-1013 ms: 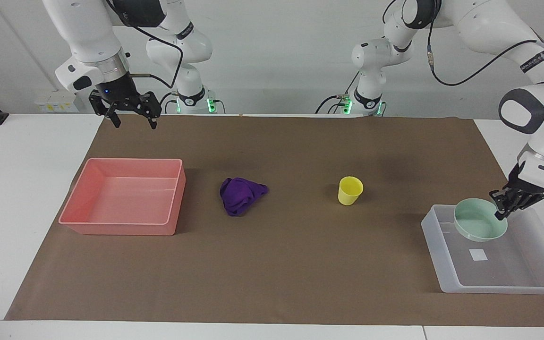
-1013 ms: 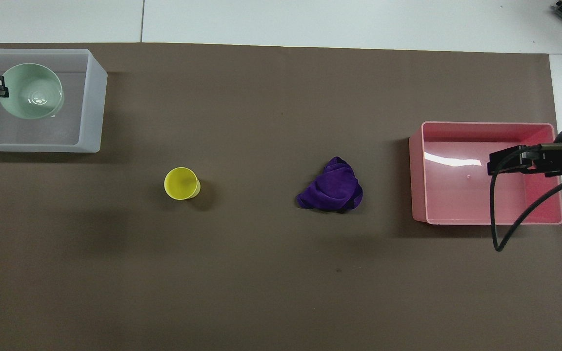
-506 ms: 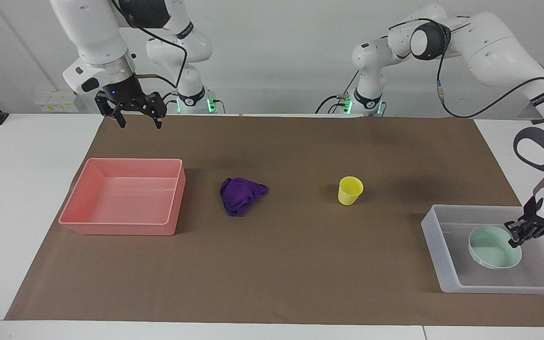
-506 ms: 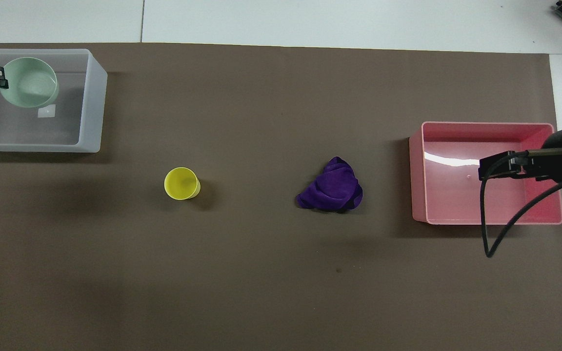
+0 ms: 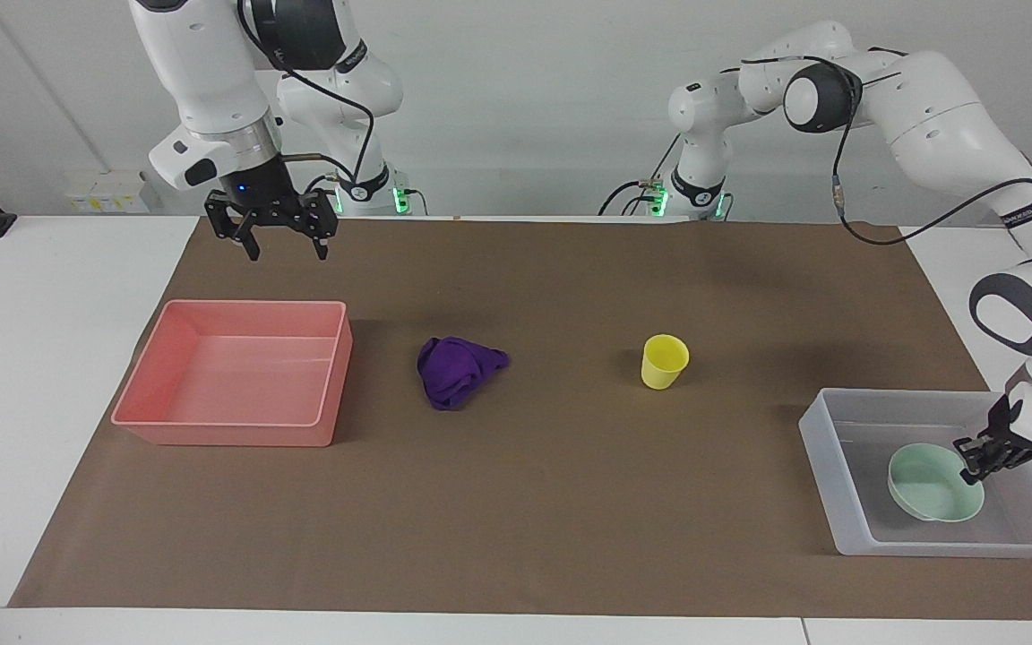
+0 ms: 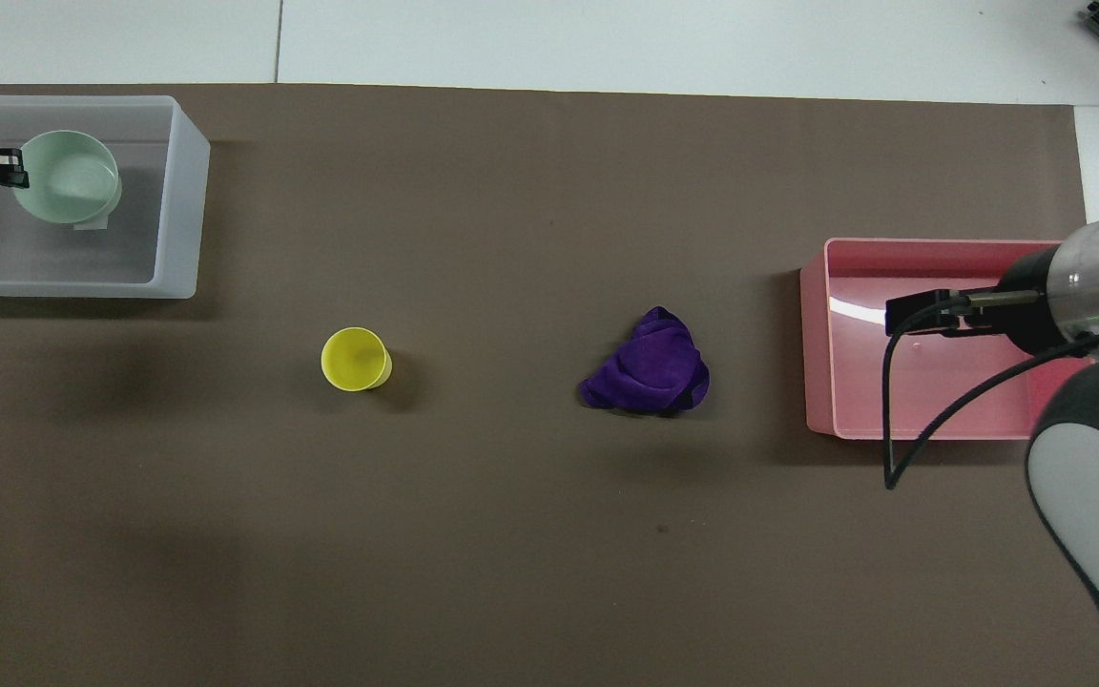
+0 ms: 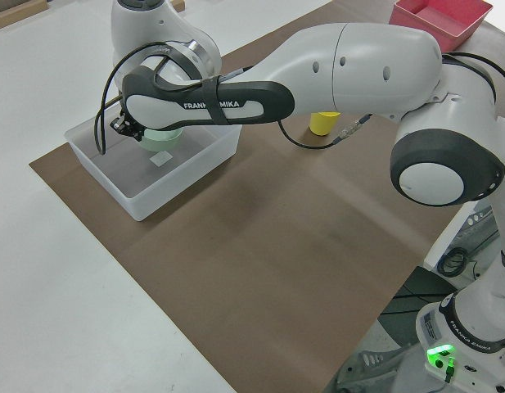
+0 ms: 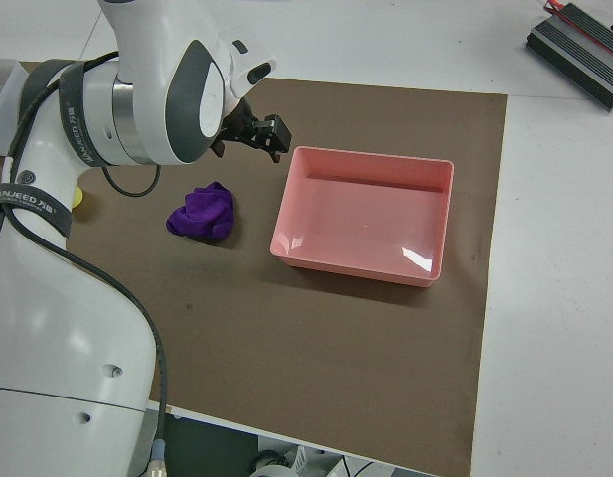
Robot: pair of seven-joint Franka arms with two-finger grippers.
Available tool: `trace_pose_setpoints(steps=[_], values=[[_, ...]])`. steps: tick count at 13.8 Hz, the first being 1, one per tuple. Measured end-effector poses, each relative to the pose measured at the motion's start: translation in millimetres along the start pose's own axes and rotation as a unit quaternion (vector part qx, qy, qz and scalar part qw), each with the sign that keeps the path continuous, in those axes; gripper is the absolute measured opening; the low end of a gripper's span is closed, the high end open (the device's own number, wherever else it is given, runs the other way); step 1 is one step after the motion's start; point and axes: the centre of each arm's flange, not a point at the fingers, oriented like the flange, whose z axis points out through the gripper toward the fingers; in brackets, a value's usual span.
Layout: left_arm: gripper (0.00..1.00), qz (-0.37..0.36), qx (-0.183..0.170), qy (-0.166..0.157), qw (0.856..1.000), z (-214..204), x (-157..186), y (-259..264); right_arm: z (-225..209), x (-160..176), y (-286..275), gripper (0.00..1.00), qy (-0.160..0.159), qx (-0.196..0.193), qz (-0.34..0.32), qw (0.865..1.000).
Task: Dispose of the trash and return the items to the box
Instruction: 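Lower the bowl into the clear bin while the right gripper reaches the cloth, then grasp the purple cloth with the right gripper while the left gripper reaches the cup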
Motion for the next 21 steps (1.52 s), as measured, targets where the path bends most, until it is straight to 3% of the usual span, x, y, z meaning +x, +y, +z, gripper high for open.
trace_pose_setpoints(steps=[4,8,9,13,17,21], values=[[0.02,0.0,-0.003,-0.012,1.0,26,-12,3,44,10,-31,1.0,0.017,0.007,0.007,1.0],[0.02,-0.001,-0.004,-0.009,1.0,24,-12,3,115,27,-83,1.0,0.012,0.006,0.027,1.0],[0.1,-0.001,-0.004,-0.01,1.0,24,-12,3,128,27,-93,1.0,0.014,0.007,0.029,0.999],[0.56,0.001,-0.003,-0.006,1.0,13,-11,4,172,5,-125,1.0,0.012,0.008,0.016,1.0],[1.0,0.017,-0.007,-0.003,1.0,-56,-7,26,198,-2,-142,1.0,0.021,0.012,0.009,1.0],[1.0,0.053,-0.012,-0.013,0.998,-125,-31,98,231,-9,-163,1.0,0.033,0.013,-0.053,0.998]])
